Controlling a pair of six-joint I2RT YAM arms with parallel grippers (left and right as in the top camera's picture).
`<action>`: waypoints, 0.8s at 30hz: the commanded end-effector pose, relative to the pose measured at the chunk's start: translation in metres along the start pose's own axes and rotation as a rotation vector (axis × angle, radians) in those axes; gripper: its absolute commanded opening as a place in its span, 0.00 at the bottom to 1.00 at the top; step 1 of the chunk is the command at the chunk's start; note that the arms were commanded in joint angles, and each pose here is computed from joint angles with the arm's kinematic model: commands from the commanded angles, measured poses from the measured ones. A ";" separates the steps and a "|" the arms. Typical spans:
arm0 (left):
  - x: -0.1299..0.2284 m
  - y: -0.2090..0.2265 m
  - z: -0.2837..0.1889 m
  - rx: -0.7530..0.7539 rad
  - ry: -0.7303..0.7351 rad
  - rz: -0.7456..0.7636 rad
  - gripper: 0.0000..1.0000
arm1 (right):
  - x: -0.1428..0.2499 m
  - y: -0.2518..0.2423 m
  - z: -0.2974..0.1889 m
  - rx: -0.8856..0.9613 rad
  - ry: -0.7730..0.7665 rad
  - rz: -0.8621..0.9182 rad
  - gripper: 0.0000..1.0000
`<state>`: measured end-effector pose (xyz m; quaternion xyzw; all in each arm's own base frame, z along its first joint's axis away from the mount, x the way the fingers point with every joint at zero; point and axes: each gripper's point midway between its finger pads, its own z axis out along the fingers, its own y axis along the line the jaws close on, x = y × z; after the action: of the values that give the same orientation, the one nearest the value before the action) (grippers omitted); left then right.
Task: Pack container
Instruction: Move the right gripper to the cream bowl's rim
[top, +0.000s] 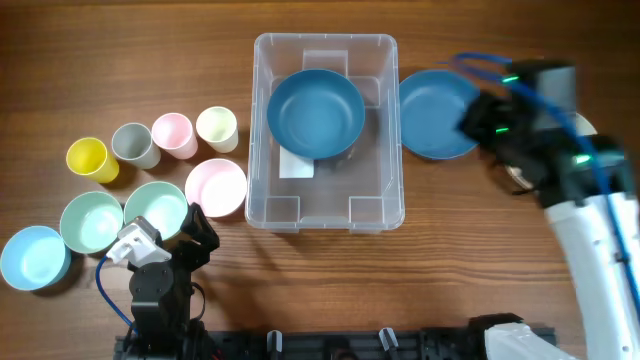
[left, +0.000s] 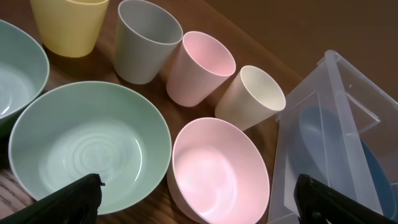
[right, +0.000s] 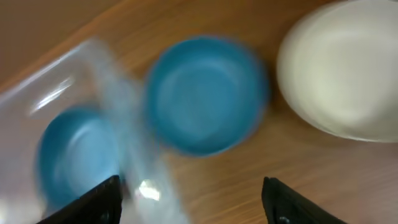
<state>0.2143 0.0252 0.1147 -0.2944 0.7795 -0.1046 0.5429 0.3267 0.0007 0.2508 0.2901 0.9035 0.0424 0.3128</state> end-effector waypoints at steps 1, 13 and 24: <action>0.000 0.000 0.001 0.003 -0.003 0.003 1.00 | -0.029 -0.076 0.010 0.172 -0.016 0.282 0.76; 0.000 0.000 0.001 0.003 -0.003 0.004 1.00 | 0.030 -0.232 0.079 0.463 0.213 0.689 0.81; 0.000 0.000 0.001 0.003 -0.003 0.003 1.00 | 0.065 -0.242 0.166 0.424 0.341 0.729 0.65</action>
<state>0.2143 0.0252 0.1148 -0.2944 0.7794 -0.1046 0.5430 0.2624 -0.1847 0.0318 0.6300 0.7733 0.0026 0.0715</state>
